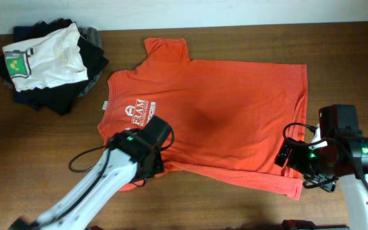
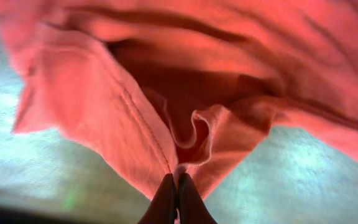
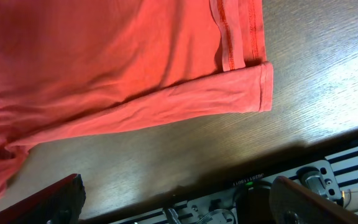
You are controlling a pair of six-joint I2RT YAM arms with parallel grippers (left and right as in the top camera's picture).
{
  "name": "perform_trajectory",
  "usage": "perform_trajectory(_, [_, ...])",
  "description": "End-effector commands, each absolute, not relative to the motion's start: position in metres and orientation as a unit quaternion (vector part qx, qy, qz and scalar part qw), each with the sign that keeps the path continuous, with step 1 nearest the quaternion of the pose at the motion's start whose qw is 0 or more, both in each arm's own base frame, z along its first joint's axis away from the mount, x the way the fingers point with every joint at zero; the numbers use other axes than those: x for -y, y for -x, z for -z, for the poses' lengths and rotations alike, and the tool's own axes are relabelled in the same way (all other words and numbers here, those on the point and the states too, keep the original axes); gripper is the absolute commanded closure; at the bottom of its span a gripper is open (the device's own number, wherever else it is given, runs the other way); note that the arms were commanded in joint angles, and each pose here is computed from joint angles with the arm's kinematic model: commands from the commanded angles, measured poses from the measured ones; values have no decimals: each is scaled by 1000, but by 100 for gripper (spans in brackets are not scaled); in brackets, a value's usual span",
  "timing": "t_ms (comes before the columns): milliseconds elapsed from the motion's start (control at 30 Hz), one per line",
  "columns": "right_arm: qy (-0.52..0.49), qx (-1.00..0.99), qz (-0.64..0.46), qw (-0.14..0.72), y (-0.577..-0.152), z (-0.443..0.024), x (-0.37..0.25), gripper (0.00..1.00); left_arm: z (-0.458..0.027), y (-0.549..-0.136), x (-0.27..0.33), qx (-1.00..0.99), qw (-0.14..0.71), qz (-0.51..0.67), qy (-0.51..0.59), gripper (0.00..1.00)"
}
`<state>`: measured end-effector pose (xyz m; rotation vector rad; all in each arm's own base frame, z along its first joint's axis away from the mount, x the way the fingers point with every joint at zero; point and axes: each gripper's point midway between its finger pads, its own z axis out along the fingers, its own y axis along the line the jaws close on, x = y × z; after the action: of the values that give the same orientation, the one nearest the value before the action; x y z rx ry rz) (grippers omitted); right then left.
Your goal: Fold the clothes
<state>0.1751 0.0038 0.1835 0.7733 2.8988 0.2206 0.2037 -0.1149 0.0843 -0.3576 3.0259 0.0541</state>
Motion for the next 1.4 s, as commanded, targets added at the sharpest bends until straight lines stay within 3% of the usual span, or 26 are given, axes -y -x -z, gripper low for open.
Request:
perform_trajectory(0, [-255, -962, -74, 69, -174, -184, -3, 2, -101, -191, 105, -989, 48, -25, 136, 99])
perform_trajectory(267, [-255, -962, -73, 67, -173, -184, -3, 2, -97, -153, 122, -995, -22, -9, 98, 98])
perform_trajectory(300, [-255, -962, -73, 67, -173, -184, -3, 2, -97, -147, 122, -995, -27, -16, 94, 88])
perform_trajectory(367, [-255, -962, -73, 68, -173, -184, -3, 2, -97, -138, 123, -995, -36, -26, 84, 1])
perform_trajectory(533, [-255, -962, -74, 69, -174, -184, -3, 2, -97, -137, 124, -997, -25, -37, 66, 1])
perform_trajectory(733, [-255, -962, -73, 67, -172, -184, -3, 2, -100, -185, 90, -984, 66, -83, 142, 1])
perform_trajectory(933, [-255, -962, -73, 64, -171, -183, -3, 2, -84, -200, 55, -968, 43, -110, 223, 1])
perform_trajectory(1300, [-243, -965, -72, 65, -171, -183, -3, 2, -27, -209, 58, -948, -15, -149, 281, 1])
perform_trajectory(1367, [-231, -968, -71, 65, -171, -183, -3, 2, -20, -210, 55, -946, -23, -157, 283, 6])
